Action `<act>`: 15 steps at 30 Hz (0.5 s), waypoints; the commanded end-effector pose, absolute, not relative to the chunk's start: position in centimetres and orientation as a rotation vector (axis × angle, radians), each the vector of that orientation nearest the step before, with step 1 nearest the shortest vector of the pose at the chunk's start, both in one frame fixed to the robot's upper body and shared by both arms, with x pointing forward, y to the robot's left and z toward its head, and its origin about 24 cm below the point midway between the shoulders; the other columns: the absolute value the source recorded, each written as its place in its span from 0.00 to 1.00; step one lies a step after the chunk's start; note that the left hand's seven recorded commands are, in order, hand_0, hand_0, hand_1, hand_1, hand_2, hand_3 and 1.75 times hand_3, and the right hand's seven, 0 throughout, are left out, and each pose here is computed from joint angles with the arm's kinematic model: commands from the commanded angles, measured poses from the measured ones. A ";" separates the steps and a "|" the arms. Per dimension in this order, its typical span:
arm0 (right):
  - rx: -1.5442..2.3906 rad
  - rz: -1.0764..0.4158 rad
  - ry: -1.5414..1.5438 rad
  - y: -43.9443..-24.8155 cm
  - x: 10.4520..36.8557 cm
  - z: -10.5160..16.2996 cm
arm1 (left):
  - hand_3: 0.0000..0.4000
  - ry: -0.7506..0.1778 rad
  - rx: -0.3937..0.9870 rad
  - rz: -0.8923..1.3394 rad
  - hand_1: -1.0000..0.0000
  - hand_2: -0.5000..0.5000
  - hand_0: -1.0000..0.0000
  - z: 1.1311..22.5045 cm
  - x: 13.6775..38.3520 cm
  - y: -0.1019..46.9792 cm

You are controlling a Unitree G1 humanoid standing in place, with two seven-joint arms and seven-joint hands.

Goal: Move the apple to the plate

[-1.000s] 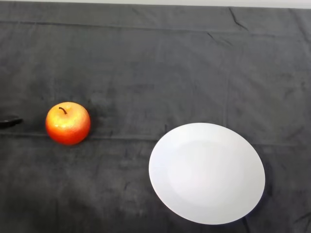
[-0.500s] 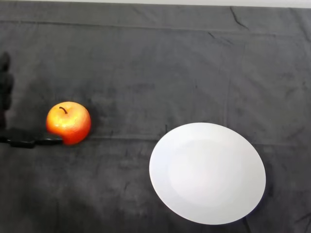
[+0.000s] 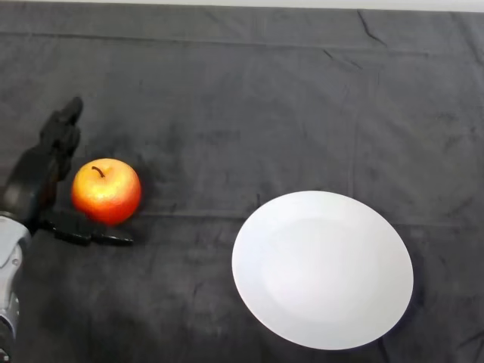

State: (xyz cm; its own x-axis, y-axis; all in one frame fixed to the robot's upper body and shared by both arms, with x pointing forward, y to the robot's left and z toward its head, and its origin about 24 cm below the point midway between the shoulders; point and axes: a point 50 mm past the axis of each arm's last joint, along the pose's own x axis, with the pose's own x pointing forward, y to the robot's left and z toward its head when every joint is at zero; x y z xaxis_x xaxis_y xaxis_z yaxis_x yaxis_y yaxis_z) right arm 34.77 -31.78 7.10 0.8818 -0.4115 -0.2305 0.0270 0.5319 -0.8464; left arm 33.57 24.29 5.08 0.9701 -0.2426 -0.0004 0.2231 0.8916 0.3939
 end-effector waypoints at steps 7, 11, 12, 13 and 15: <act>-0.973 -0.278 0.476 -32.5 33.9 6.1 | 0.00 0.043 0.455 -0.305 1.00 0.50 1.00 4.6 34.2 23.4; -0.973 -0.278 0.476 -32.5 33.9 6.1 | 0.00 0.086 0.476 -0.316 1.00 0.50 1.00 4.2 34.2 23.5; -0.973 -0.278 0.476 -32.5 33.9 6.1 | 0.06 0.094 0.480 -0.317 1.00 0.47 0.94 4.2 34.2 23.5; -0.973 -0.278 0.476 -32.5 33.9 6.1 | 0.25 0.104 0.486 -0.319 1.00 0.37 0.75 4.1 34.3 23.5; -0.973 -0.278 0.477 -32.5 33.9 6.1 | 0.76 0.119 0.497 -0.321 1.00 0.12 0.24 4.1 34.4 23.5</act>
State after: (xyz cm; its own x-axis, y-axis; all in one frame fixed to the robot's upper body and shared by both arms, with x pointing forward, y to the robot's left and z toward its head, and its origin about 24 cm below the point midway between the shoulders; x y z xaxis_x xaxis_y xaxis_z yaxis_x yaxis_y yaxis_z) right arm 34.77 -31.78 7.10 0.8818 -0.4115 -0.2305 0.0270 0.5319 -0.8463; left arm 34.25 23.59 4.56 0.9582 -0.2593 -0.1208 0.2859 0.8581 0.4266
